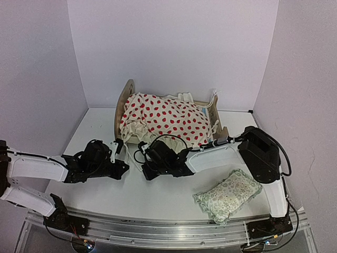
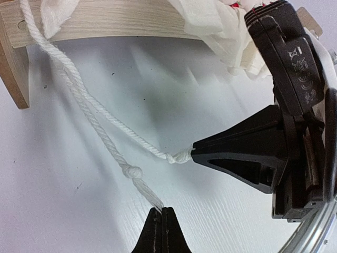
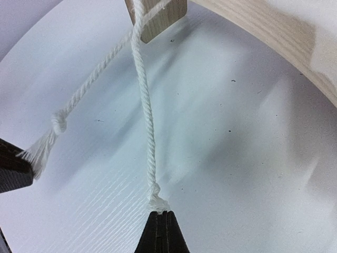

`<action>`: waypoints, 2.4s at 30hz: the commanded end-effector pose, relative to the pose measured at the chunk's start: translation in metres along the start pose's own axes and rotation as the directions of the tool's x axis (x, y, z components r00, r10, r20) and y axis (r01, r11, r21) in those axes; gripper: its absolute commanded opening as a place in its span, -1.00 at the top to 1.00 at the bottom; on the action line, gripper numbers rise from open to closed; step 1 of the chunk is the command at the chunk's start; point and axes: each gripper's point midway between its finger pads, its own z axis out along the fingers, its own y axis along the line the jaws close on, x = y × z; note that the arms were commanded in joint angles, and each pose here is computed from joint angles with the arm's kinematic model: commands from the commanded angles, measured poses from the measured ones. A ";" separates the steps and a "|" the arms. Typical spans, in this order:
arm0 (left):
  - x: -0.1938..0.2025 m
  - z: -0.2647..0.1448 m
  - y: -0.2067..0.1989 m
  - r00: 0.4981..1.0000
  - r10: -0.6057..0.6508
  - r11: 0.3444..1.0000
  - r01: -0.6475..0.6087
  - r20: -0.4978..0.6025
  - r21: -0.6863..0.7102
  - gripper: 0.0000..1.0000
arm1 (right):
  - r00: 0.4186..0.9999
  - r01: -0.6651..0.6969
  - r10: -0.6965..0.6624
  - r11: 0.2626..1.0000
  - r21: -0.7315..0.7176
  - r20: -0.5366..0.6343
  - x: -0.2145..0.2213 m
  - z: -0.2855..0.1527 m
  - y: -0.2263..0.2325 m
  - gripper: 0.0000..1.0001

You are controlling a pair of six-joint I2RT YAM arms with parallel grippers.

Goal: Set up the pet bed
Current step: Tie the left ropes of the mattress closest to the robot on the bed frame base.

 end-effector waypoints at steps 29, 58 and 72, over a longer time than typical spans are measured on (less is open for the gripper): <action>-0.019 -0.040 0.016 0.988 0.053 0.926 0.007 0.149 -0.376 -0.34 | 0.973 0.088 -0.095 0.995 0.045 0.209 -0.046 -0.072 0.040 1.00; -0.025 0.089 0.049 0.989 0.073 0.905 -0.119 -0.127 -0.408 -0.05 | 0.986 -0.108 0.102 0.993 0.041 0.130 -0.083 -0.015 -0.052 1.00; -0.011 0.117 0.068 0.978 0.057 0.894 -0.138 -0.198 -0.426 0.85 | 0.987 -0.114 0.109 0.993 0.035 0.116 -0.076 -0.015 -0.052 1.00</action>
